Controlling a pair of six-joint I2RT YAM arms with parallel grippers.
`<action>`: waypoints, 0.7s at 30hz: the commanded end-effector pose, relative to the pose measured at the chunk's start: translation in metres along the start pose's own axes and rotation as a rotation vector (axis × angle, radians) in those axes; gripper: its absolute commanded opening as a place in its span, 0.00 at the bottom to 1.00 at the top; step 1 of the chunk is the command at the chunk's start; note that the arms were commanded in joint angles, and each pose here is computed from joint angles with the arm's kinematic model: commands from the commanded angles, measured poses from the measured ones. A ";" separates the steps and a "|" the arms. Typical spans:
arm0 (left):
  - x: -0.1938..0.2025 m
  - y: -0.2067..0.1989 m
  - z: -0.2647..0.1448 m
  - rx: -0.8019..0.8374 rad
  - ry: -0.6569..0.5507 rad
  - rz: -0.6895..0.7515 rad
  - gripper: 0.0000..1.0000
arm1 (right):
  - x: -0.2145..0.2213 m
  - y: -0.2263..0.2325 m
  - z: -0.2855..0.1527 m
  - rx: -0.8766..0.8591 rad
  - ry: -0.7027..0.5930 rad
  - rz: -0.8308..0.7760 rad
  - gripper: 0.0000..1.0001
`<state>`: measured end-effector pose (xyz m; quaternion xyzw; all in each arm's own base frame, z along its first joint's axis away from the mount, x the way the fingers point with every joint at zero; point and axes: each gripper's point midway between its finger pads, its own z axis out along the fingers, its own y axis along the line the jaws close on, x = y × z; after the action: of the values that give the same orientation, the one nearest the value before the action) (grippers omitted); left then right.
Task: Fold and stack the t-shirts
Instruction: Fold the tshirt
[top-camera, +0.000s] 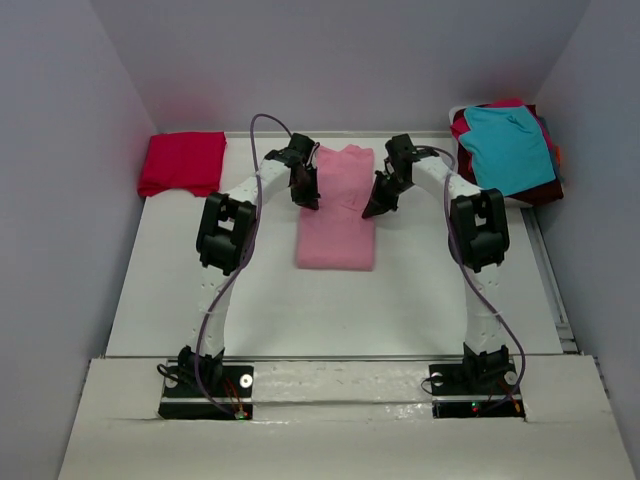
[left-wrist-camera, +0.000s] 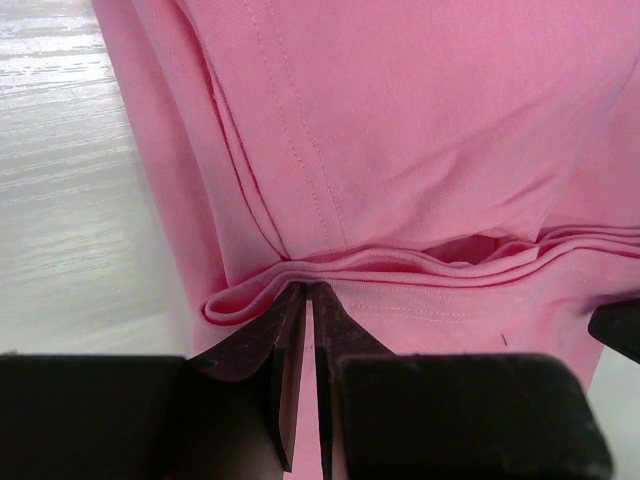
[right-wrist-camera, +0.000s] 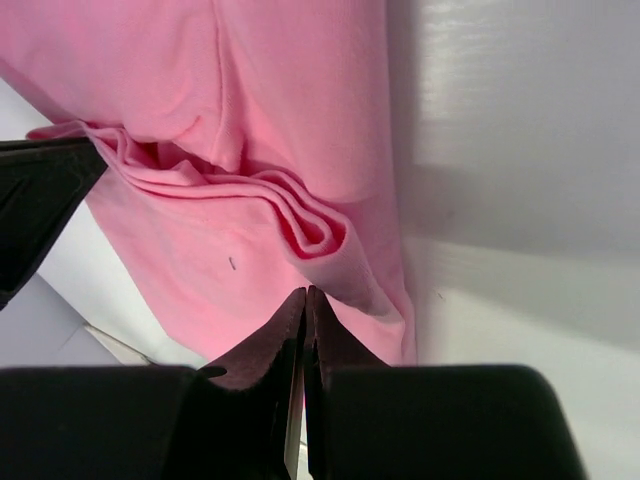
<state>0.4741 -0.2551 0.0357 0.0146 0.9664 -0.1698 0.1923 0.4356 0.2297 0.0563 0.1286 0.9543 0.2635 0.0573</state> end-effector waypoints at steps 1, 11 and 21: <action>-0.012 0.000 -0.003 -0.001 -0.027 0.013 0.21 | -0.008 0.012 0.002 -0.020 -0.004 -0.020 0.09; -0.009 0.002 -0.003 -0.004 -0.018 0.016 0.21 | -0.019 -0.002 0.040 0.000 0.016 -0.009 0.08; -0.005 0.005 -0.003 -0.011 -0.008 0.025 0.21 | -0.041 -0.004 0.028 0.025 -0.059 -0.005 0.08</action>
<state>0.4746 -0.2540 0.0355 0.0173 0.9663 -0.1700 0.1926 0.4630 0.2392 0.0322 0.1291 0.9531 0.2679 0.0558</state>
